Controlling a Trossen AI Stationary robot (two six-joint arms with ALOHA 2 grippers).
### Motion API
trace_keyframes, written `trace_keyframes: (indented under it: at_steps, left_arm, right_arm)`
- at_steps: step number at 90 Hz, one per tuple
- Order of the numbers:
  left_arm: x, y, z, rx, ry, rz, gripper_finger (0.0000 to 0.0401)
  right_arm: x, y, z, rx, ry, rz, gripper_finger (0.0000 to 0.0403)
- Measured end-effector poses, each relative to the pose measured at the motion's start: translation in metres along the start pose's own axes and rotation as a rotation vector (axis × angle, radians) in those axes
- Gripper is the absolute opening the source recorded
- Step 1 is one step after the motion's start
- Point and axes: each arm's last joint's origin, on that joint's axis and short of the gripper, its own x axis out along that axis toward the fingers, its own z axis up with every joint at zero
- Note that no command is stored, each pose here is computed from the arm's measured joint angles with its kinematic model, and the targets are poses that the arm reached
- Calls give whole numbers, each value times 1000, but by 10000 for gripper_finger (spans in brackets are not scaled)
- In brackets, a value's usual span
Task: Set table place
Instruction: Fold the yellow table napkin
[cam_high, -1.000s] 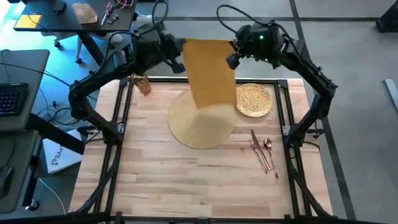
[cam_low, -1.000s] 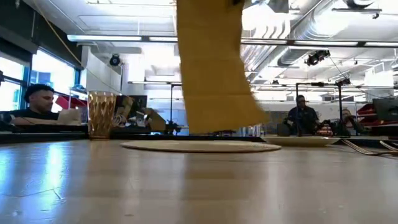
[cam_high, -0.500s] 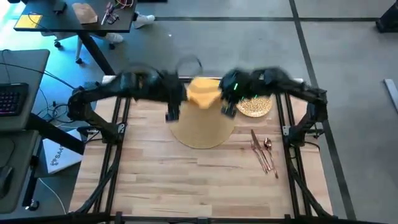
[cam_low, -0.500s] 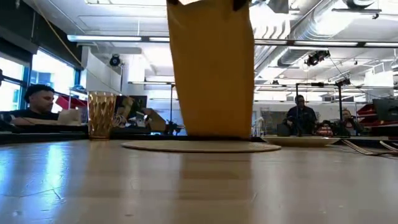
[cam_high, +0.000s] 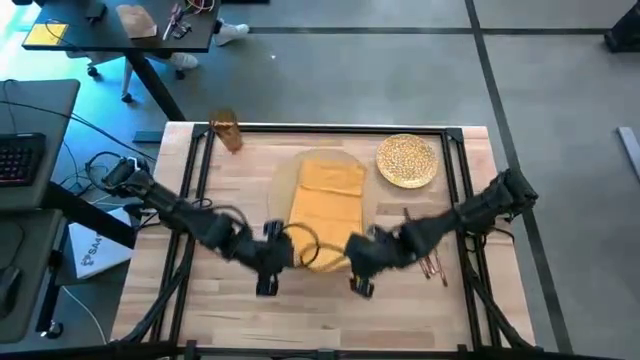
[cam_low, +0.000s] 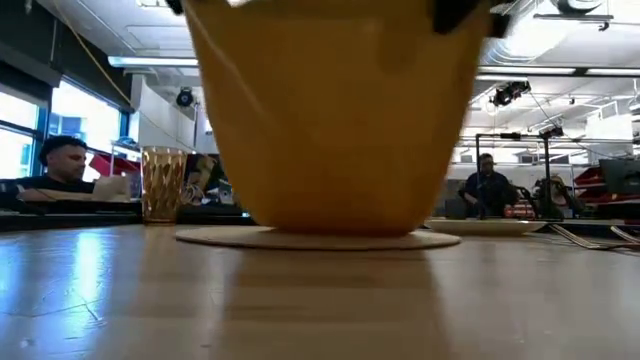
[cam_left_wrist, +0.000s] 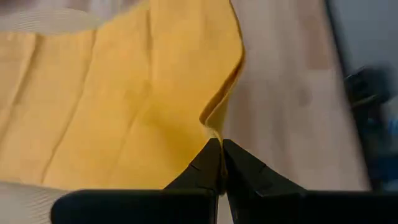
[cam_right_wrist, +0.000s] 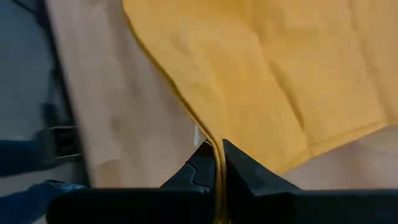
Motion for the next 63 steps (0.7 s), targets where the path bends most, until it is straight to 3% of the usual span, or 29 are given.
trace_keyframes:
  at_steps: [20, 34, 53, 63]
  left_arm:
    - [21, -47, -23, -197, -91, -28, 0]
    - [43, -74, -39, -313, -59, -98, 0]
    - [44, -100, -47, -425, -67, -202, 0]
    - [33, -95, -37, -422, -98, -142, 0]
  right_arm:
    - [29, 37, -58, 32, 0, 65, 0]
    - [43, 56, -85, 49, 32, 116, 0]
    - [38, 76, -95, 46, 88, 300, 0]
    - [33, 72, -85, 32, 138, 344, 0]
